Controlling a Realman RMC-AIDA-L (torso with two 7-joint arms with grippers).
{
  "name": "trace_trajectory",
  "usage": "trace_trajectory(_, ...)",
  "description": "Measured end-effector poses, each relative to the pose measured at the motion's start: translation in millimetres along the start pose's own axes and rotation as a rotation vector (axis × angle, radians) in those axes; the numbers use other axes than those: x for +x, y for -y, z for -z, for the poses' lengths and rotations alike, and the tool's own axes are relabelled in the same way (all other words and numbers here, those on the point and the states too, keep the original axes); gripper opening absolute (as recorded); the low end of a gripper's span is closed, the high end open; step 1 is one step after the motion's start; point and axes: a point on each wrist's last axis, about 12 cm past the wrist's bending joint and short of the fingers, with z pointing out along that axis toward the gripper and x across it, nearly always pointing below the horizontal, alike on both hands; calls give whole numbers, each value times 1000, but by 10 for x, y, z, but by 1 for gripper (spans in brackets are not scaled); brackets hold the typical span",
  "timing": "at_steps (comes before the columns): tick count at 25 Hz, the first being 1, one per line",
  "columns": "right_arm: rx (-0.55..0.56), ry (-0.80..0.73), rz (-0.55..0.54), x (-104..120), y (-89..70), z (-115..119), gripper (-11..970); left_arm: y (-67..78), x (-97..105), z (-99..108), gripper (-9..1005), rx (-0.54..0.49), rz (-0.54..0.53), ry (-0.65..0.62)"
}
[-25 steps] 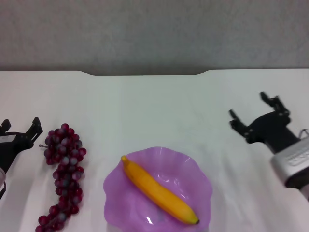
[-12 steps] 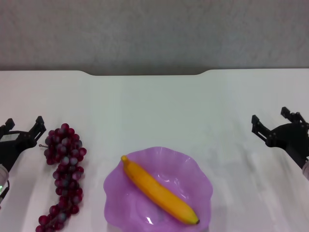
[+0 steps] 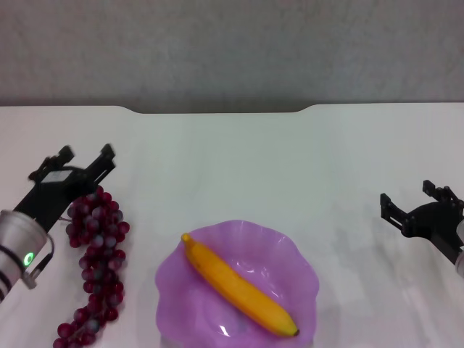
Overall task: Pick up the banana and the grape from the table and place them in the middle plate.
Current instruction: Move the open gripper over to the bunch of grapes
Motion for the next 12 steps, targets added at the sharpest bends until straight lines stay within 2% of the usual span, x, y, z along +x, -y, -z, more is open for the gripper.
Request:
trace_trajectory(3,1,-10,2,11,7,1,884,126,-177,-40,863,30,-26,-43)
trace_trajectory(5,2,-10,3,12,12,2,884,199,-314,-67,864,0,-69,-111)
trace_trajectory(12,-5,-13,8,16,4,3,884,422,-580,-82,865,-126,-204,-372)
